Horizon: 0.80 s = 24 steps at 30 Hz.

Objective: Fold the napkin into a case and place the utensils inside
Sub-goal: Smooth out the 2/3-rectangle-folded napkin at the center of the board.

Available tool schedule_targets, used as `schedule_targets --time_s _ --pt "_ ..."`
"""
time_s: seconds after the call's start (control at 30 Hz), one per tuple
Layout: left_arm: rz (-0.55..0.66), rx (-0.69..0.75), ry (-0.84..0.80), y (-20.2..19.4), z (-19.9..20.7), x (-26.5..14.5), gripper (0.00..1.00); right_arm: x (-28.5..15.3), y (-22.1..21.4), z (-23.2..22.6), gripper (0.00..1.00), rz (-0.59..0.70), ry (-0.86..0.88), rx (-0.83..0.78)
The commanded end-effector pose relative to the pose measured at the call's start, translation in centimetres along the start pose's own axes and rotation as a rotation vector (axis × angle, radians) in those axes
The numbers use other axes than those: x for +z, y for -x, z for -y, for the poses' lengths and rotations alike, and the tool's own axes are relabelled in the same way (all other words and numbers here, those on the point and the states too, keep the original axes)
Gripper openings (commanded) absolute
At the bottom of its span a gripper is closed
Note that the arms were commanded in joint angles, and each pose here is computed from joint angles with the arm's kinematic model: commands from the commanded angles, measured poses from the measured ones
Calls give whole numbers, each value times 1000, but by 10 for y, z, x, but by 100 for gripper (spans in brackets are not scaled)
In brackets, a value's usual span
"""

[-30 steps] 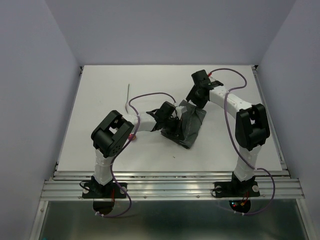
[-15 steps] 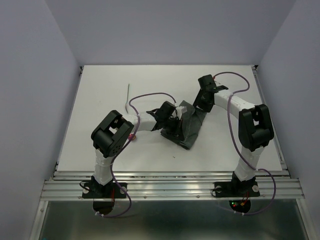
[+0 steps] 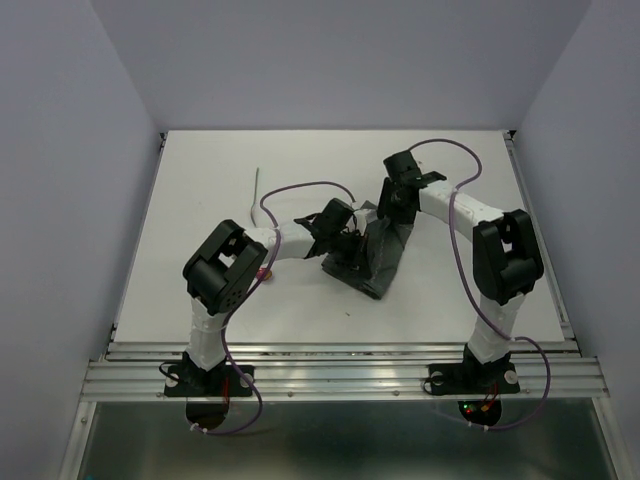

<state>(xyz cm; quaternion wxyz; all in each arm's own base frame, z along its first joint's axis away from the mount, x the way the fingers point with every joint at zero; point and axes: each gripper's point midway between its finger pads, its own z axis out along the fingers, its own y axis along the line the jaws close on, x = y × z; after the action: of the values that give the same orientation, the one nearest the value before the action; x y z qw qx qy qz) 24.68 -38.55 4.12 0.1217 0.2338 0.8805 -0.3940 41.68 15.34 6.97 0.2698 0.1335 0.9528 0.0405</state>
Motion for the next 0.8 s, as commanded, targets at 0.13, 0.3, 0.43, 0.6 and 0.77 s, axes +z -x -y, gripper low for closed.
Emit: schedule_targets --time_s 0.13,0.3,0.43,0.6,0.77 --pt "16 36 -32 14 10 -2 0 -9 4 -18 56 44 -31 -123" --pt "15 30 -30 13 7 -4 0 -4 -5 -14 56 23 -89 -130" --pt "23 24 -29 14 6 -6 0 -2 -18 -11 55 -4 -99 -132" --pt "40 2 -31 15 1 -10 0 0 -32 -12 55 -41 -72 -103" --pt "52 -8 -36 17 0 -11 0 -1 -49 -21 55 -79 -30 -99"
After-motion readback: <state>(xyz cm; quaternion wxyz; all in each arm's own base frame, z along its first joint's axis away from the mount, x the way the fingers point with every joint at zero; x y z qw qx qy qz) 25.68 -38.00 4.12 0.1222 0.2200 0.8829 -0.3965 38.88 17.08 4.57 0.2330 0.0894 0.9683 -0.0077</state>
